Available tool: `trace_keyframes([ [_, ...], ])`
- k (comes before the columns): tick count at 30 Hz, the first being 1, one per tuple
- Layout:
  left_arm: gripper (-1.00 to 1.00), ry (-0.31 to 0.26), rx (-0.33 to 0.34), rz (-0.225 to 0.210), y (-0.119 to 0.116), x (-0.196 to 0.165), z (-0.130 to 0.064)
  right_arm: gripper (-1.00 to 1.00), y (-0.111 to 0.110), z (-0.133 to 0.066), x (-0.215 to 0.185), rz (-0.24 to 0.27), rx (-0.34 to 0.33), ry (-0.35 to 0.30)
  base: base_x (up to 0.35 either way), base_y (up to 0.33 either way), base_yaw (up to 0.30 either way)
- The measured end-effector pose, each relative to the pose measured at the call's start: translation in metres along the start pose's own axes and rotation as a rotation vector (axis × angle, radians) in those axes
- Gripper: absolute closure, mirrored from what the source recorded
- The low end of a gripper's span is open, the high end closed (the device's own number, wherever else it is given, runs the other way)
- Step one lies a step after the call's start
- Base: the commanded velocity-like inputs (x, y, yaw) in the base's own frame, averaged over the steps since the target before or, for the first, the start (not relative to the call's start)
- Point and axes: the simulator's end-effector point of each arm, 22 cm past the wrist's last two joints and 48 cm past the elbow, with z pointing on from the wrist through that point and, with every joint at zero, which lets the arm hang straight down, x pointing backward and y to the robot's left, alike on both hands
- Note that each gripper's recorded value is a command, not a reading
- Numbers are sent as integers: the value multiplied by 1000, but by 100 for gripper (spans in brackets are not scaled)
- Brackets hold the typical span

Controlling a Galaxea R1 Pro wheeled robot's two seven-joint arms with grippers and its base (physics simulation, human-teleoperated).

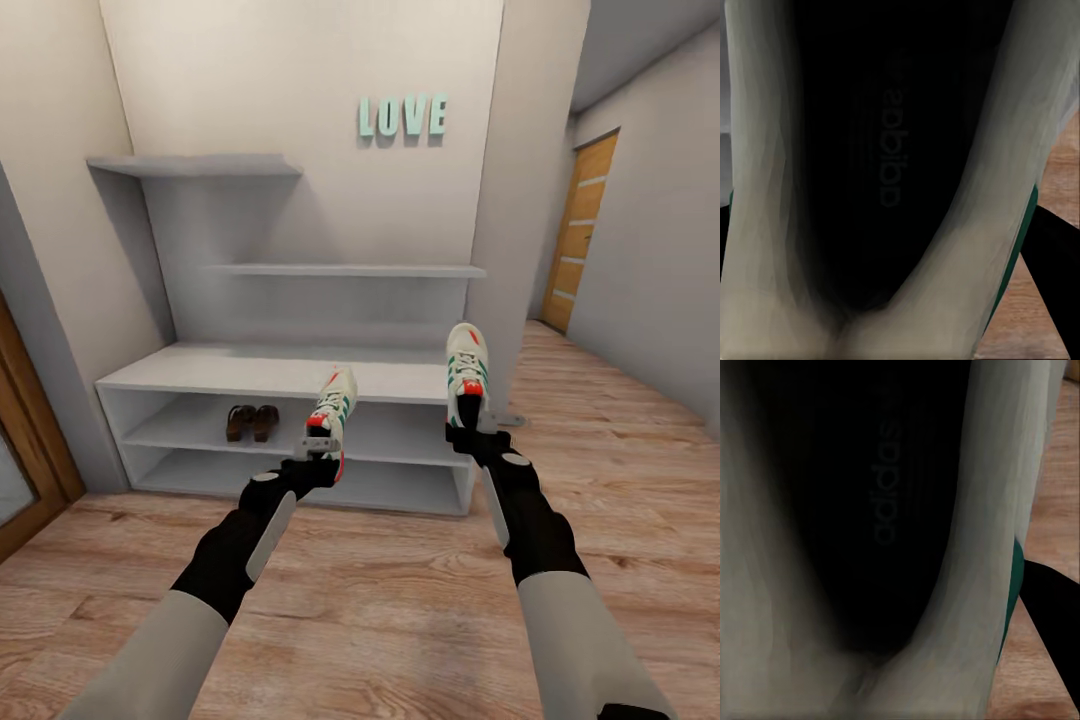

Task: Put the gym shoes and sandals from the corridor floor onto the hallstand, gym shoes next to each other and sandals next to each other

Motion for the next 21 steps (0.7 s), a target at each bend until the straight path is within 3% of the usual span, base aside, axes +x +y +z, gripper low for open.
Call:
trace_keyframes([
  [3, 100, 6, -2, 0, 1, 3, 0, 100, 15, -3, -8, -4, -21, -17, 0, 0, 0],
  [10, 100, 54, -12, -4, 6, 29, 5, 100, 21, -3, -9, -35, -33, -22, 0, 0, 0],
  [17, 100, 92, -24, -5, 13, 46, 9, 100, 15, -2, -7, -30, -23, -17, 0, 0, 0],
  [21, 100, 112, -29, -5, 15, 55, 11, 100, -8, -1, -7, -26, 10, -16, 0, 0, 0],
])
